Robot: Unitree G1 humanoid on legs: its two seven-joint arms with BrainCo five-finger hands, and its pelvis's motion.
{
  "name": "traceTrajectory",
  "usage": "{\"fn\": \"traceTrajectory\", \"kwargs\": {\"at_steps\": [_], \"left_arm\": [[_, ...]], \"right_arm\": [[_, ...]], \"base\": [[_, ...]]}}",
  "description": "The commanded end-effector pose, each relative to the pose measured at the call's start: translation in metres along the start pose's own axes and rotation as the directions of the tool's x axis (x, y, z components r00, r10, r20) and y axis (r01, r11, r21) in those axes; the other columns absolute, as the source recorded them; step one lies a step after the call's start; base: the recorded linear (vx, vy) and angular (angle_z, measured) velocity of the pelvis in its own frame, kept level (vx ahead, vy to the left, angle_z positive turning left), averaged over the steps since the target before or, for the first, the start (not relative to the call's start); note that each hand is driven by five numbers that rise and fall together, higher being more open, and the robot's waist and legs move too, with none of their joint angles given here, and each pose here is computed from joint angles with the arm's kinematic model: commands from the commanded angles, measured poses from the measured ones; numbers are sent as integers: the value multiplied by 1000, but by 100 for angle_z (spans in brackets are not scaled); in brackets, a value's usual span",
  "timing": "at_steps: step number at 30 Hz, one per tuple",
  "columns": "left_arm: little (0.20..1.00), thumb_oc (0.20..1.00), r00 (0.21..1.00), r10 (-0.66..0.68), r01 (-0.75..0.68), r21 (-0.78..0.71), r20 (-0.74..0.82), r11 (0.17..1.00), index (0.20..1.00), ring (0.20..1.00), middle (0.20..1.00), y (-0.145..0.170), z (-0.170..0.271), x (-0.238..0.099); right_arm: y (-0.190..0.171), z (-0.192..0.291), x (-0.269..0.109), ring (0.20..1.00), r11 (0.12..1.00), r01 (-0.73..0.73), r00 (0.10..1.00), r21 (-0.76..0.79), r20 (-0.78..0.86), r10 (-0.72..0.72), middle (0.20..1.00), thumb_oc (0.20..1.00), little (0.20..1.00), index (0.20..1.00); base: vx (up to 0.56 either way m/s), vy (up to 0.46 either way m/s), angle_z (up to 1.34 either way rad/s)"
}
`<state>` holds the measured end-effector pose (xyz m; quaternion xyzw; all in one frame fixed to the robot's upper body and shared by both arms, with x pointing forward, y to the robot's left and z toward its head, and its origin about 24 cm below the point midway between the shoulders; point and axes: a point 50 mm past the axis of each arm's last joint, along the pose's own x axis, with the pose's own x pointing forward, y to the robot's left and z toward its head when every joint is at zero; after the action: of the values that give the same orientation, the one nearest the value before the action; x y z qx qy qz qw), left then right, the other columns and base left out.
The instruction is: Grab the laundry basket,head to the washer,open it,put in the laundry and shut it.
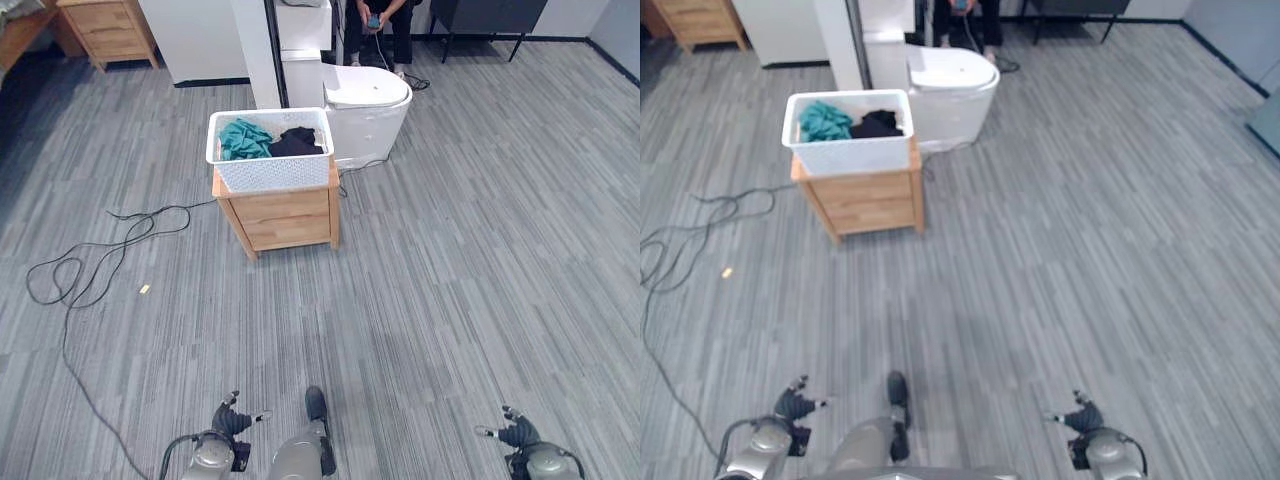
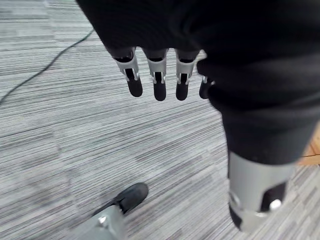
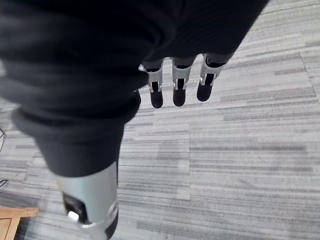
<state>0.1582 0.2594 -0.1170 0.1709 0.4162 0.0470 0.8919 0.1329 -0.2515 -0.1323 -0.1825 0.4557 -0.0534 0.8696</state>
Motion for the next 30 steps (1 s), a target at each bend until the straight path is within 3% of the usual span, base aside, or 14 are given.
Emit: {"fn": "traceTrajectory", "kwargs": {"at_steps": [1,13,25,30], "left_arm": [[1000,1000,992,33,-38,39,125,999,1000,1000,1000,16,29,3],[1000,1000,991,42,-47,32,129,998,1000,1000,1000,19,35,5],[1000,1000,997,1,-1,4,76,1000,1000,1000,1000,1,15,1],[1000,1000,998,-5,5,0,61,1000,1000,1000,1000,-2,12,1]], "right_arm": [[-12,53,6,1000,999,24,982,31,188,-29,1000,1000,1000,1000],[-7,67,7,1000,1000,3,973,14,231,-6,1000,1000,1000,1000],[-25,56,3,1000,998,47,974,32,222,-53,1000,1000,1000,1000],[-34,55,4,1000,997,68,975,21,211,-71,1000,1000,1000,1000]], "base": [[293,211,-5],[318,124,8],[325,-114,59],[201,-27,-20]]}}
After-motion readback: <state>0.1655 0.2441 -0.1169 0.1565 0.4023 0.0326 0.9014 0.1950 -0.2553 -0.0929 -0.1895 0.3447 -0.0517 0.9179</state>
